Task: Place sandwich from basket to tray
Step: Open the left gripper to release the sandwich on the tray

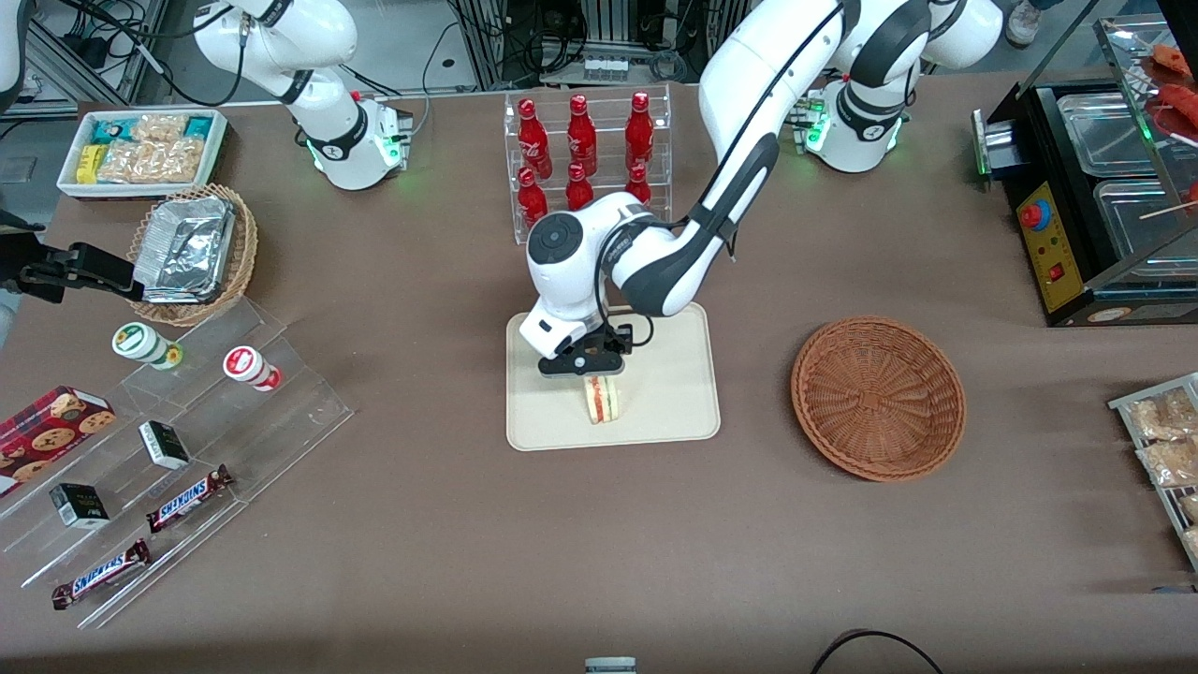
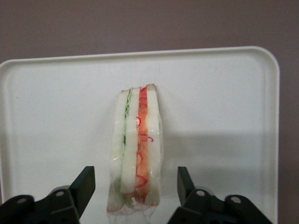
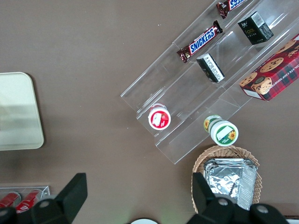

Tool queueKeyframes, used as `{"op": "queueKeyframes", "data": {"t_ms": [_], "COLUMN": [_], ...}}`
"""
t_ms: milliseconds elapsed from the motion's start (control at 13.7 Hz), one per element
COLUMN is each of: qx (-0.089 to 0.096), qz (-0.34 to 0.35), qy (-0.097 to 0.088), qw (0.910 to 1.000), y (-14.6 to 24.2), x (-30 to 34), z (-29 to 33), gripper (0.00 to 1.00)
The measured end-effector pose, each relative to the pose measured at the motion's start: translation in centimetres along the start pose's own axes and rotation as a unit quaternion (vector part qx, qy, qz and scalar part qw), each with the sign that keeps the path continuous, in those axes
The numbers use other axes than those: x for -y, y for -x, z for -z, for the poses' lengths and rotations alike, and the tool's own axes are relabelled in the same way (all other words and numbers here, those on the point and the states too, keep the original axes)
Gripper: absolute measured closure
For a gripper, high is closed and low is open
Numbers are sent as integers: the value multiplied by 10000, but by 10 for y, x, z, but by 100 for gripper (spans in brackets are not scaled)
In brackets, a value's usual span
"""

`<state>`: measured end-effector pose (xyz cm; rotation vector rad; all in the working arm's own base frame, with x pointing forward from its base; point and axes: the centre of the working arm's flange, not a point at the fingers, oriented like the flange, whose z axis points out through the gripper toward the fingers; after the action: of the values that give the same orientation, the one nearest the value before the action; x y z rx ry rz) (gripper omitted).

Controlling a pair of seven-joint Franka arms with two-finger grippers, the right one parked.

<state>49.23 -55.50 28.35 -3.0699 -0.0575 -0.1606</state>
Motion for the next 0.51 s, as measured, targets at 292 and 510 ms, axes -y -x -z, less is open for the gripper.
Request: {"op": "queueKeyframes", "data": {"t_ms": [292,510], "qx": [32,128], "qz": [558,1078], "qy": [128,25], "qw": [9984,9941], "y": [-28,-61], "x": [38,109], "z": [106,177], "gripper": [0,0]}}
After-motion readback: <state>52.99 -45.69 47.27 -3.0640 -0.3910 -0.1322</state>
